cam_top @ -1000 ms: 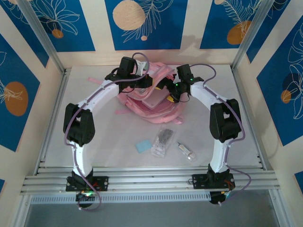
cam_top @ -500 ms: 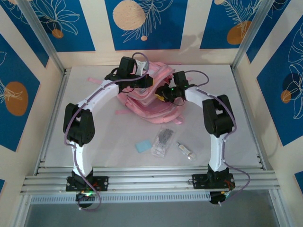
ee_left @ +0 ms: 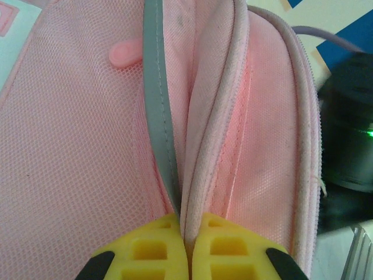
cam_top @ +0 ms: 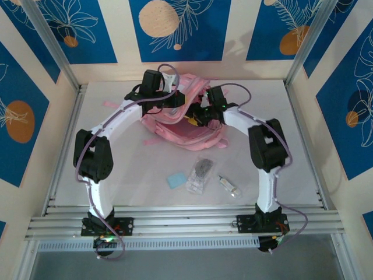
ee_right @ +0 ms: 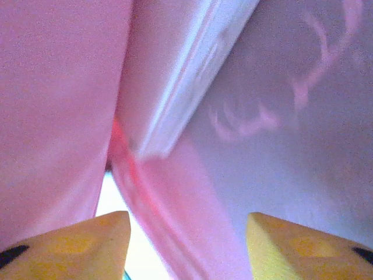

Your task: Pack books, pencil case, and school supplies into a backpack

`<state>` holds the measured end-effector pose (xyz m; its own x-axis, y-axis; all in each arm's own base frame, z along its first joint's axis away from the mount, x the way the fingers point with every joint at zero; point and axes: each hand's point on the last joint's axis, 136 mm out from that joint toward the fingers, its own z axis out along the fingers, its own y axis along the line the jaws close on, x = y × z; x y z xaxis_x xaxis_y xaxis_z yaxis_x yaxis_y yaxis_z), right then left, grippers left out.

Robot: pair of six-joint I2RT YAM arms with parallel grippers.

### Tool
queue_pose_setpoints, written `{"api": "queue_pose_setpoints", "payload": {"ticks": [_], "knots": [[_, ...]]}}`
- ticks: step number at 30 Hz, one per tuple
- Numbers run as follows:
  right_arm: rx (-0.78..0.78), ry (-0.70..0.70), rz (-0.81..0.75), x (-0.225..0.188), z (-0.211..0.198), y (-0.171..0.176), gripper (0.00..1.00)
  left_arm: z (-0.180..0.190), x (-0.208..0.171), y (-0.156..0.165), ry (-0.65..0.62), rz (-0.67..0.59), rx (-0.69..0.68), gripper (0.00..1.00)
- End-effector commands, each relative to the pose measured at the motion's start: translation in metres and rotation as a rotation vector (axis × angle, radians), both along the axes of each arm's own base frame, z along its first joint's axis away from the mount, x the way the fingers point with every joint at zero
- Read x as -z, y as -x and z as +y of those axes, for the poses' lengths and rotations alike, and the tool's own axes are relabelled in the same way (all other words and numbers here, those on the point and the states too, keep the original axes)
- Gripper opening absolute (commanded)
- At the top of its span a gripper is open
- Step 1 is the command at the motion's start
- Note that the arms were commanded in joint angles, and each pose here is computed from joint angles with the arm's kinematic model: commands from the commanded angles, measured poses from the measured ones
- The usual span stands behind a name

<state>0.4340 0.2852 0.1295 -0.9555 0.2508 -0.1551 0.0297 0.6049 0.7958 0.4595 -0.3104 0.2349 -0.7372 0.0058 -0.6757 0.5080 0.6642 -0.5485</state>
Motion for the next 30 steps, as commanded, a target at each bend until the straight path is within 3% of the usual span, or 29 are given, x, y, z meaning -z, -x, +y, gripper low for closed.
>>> {"api": "queue_pose_setpoints", "payload": {"ticks": [1,5,10,14,18,30], "knots": [[-0.035,0.118,-0.015,-0.018,-0.029,0.047,0.67,-0.006,-0.056,0.008,0.087,-0.139,0.036,0.0],[-0.012,0.269,0.075,0.0,-0.065,0.105,0.84,-0.004,-0.051,0.006,0.078,-0.14,0.023,0.0],[0.012,0.401,0.196,0.029,-0.096,0.169,0.86,-0.005,-0.047,0.008,0.094,-0.124,0.023,0.0],[0.022,0.485,0.244,0.05,-0.102,0.199,0.86,-0.004,-0.044,0.01,0.097,-0.118,0.018,0.0],[0.034,0.569,0.283,0.067,-0.092,0.211,0.99,-0.003,-0.04,0.012,0.094,-0.109,0.019,0.0],[0.077,0.862,0.329,0.113,-0.066,0.197,0.99,0.005,-0.033,0.02,0.061,-0.108,0.015,0.0]]}}
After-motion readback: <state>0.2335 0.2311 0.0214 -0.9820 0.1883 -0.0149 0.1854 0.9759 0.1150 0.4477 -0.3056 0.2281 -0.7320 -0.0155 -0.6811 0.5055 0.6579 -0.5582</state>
